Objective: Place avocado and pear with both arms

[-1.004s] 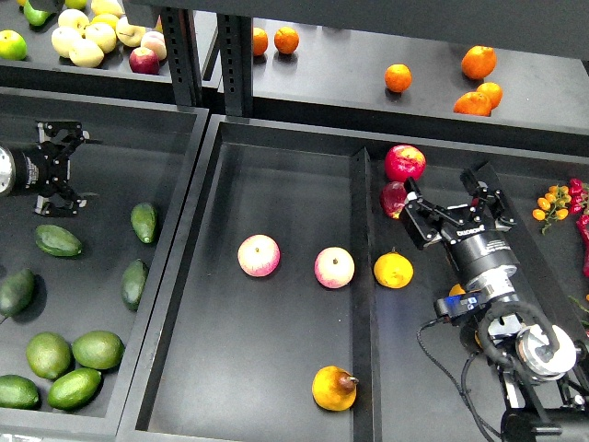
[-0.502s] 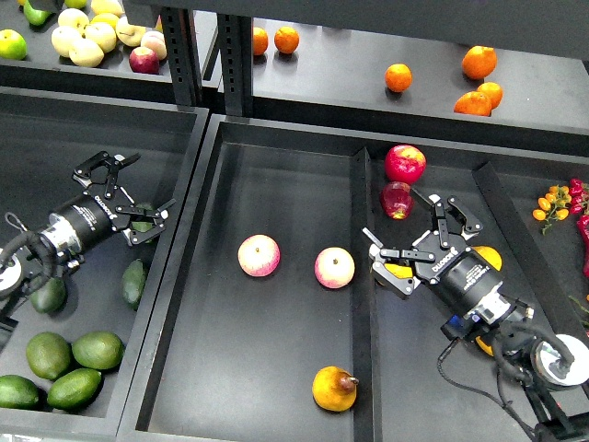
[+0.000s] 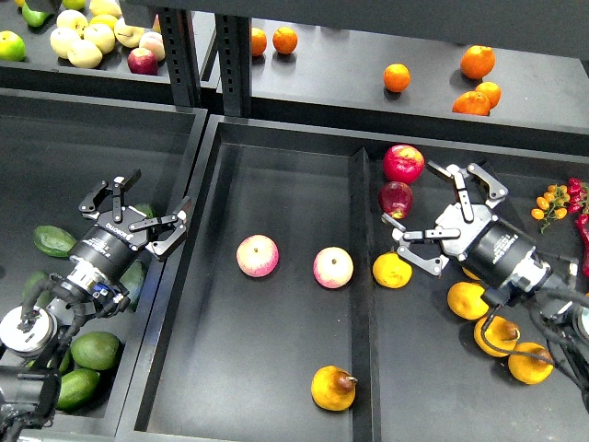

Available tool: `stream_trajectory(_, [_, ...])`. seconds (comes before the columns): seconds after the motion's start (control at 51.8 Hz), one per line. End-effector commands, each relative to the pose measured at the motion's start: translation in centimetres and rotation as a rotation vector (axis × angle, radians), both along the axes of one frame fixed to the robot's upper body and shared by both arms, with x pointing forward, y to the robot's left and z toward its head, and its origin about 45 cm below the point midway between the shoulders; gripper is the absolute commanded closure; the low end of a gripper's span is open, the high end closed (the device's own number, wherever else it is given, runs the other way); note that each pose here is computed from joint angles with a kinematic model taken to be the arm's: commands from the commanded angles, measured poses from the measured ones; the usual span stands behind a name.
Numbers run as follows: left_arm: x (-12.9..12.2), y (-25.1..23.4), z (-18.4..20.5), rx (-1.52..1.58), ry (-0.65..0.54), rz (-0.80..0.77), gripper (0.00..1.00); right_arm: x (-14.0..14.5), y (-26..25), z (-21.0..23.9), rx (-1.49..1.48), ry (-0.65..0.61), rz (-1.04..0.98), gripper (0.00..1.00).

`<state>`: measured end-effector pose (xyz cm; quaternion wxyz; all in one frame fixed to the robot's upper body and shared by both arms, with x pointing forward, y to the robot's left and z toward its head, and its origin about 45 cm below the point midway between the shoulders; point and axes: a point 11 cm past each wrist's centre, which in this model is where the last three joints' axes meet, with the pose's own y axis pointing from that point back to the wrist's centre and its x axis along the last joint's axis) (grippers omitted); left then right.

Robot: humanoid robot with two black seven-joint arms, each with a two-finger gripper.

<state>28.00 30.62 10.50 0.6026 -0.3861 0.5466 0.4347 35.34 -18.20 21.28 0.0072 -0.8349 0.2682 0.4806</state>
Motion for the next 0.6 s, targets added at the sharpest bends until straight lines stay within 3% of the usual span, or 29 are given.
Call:
stream_trajectory(0.0, [-0.8,-0.6,0.0,-0.002,0.003,-0.019,0.01,-1.0,1.3,-1.8,-0.132,-0.017,0.096,0.0])
stream_trajectory(0.579, [-0.7,-5.7,1.8,-0.041,-0.054,-0.168,0.01,-4.9,0.9,-9.5,-0.471,-0.029,0.358,0.01])
